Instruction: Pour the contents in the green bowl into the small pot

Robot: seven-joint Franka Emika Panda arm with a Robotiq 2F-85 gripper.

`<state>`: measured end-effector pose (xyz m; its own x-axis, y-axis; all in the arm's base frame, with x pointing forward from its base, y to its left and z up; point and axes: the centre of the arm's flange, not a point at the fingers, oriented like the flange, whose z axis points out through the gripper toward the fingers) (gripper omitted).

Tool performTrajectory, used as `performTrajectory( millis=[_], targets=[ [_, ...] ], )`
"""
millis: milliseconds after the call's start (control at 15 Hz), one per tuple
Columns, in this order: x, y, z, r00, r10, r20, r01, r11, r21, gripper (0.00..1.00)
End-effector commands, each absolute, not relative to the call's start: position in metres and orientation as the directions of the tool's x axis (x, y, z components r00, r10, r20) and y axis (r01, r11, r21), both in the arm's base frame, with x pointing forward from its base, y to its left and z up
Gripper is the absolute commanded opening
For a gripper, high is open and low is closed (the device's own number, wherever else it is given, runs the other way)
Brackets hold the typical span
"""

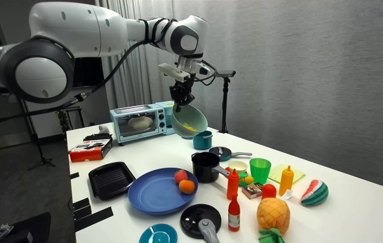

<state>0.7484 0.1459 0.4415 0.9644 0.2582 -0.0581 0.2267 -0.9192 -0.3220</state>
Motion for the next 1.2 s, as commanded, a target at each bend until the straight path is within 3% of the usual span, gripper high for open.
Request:
performTrajectory(
  millis=[0,1133],
  targets=[
    [0.745,0.147,0.445,0.961,0.272,-0.041,0.244,-0.911,-0.333,0.02],
    [0.74,0.079,0.404,0.966,0.242,-0.091,0.127,-0.748,-0.651,0.02]
  ],
)
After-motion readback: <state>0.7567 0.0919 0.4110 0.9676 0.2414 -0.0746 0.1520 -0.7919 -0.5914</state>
